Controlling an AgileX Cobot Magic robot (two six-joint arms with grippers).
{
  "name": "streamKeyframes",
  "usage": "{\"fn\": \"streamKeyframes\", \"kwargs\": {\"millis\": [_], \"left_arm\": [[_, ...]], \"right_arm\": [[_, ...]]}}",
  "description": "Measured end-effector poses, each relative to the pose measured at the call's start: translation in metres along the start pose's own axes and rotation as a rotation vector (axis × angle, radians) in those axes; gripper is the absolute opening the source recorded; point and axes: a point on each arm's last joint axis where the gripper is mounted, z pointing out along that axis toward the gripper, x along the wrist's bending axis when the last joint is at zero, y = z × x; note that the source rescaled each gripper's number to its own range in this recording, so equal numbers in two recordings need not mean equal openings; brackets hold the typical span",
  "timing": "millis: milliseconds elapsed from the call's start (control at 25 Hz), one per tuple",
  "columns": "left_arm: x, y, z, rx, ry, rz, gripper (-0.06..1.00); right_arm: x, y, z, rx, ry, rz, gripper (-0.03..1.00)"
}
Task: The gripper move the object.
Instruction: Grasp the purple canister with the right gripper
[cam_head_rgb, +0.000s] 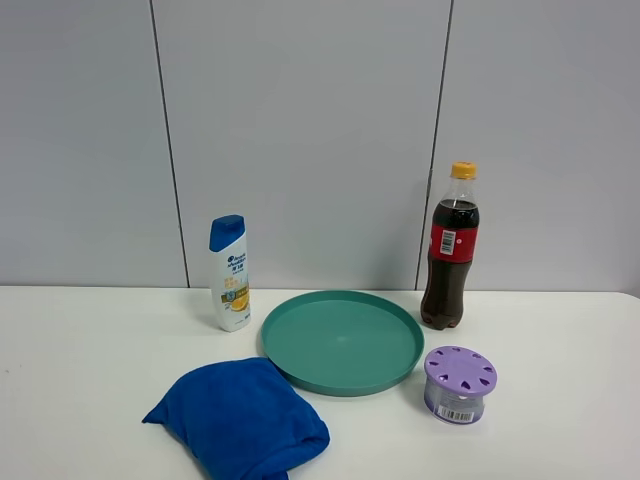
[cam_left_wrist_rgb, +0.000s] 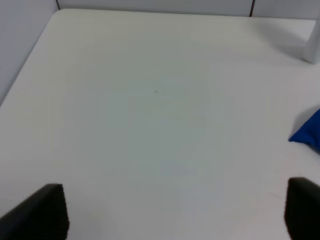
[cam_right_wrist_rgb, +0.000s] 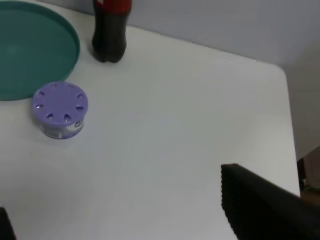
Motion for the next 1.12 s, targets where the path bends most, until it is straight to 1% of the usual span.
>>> {"fn": "streamKeyframes", "kwargs": {"millis": [40, 160, 240, 320, 400, 480, 600, 760, 960, 1120], "left_arm": [[0.000, 0.000, 0.000, 0.000, 0.000, 0.000, 1.00], [0.000, 0.000, 0.000, 0.000, 0.000, 0.000, 1.00], [0.000, 0.000, 0.000, 0.000, 0.000, 0.000, 1.00], [0.000, 0.000, 0.000, 0.000, 0.000, 0.000, 1.00], [0.000, 0.000, 0.000, 0.000, 0.000, 0.000, 1.00], [0.000, 0.000, 0.000, 0.000, 0.000, 0.000, 1.00], [0.000, 0.000, 0.000, 0.000, 0.000, 0.000, 1.00], [0.000, 0.000, 0.000, 0.000, 0.000, 0.000, 1.00], [0.000, 0.000, 0.000, 0.000, 0.000, 0.000, 1.00], [0.000, 0.000, 0.000, 0.000, 0.000, 0.000, 1.00]], "right_arm": [[-0.006, 0.014, 0.003, 0.012, -0.002, -0.004, 0.31], [-0.023, 0.045, 0.033, 0.130, -0.010, 0.055, 0.31], [-0.032, 0.055, 0.067, 0.252, -0.015, 0.100, 0.34], [-0.037, 0.058, 0.101, 0.372, -0.022, 0.097, 0.42], [-0.036, 0.057, 0.137, 0.483, -0.027, 0.069, 0.53], [-0.031, 0.057, 0.165, 0.531, -0.026, 0.051, 0.65], [-0.020, 0.057, 0.200, 0.545, 0.002, 0.032, 0.72], [-0.006, 0.056, 0.232, 0.534, 0.052, 0.023, 0.73], [0.003, 0.051, 0.264, 0.515, 0.081, 0.023, 0.74], [0.018, 0.047, 0.286, 0.505, 0.120, 0.005, 0.74]]}}
